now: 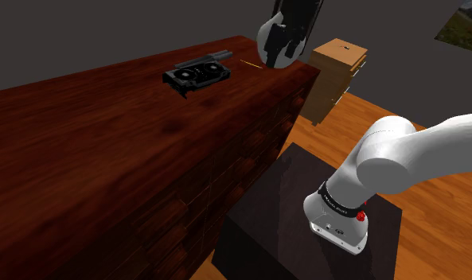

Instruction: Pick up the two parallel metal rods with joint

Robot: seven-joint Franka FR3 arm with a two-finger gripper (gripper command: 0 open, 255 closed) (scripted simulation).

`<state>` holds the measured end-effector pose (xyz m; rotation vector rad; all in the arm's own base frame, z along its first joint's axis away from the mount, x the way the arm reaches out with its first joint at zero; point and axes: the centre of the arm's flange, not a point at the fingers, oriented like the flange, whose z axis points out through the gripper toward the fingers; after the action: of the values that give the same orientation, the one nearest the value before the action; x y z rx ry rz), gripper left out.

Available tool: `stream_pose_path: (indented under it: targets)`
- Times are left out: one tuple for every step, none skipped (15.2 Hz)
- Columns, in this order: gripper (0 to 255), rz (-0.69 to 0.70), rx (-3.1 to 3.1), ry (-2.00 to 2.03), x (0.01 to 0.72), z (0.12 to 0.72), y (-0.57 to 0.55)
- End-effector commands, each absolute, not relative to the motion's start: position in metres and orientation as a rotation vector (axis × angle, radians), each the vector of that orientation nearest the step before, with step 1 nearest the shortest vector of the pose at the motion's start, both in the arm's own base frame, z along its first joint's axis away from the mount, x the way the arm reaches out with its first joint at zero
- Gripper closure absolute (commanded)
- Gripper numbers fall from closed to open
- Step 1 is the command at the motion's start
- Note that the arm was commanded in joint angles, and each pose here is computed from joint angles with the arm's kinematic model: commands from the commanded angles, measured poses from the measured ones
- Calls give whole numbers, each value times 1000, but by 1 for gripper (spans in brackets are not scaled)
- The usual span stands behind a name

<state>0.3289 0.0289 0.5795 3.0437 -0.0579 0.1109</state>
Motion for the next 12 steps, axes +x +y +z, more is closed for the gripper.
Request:
stream_pose_path:
  targets:
    - [0,111,3044,-58,329,580,29]
    - [0,103,3042,-152,340,577,37]
    - [0,96,3038,-245,352,574,44]
    - [0,88,3032,-339,364,571,51]
    - [0,80,3022,-432,377,568,57]
    - [0,72,3009,-525,390,565,62]
    - [0,64,2994,-618,403,562,66]
    - [0,56,2976,-710,416,559,69]
    - [0,48,2955,-802,430,556,72]
    - [0,39,2932,-893,444,553,74]
    - [0,31,2905,-983,457,550,75]
    - [0,23,2876,-1073,471,547,75]
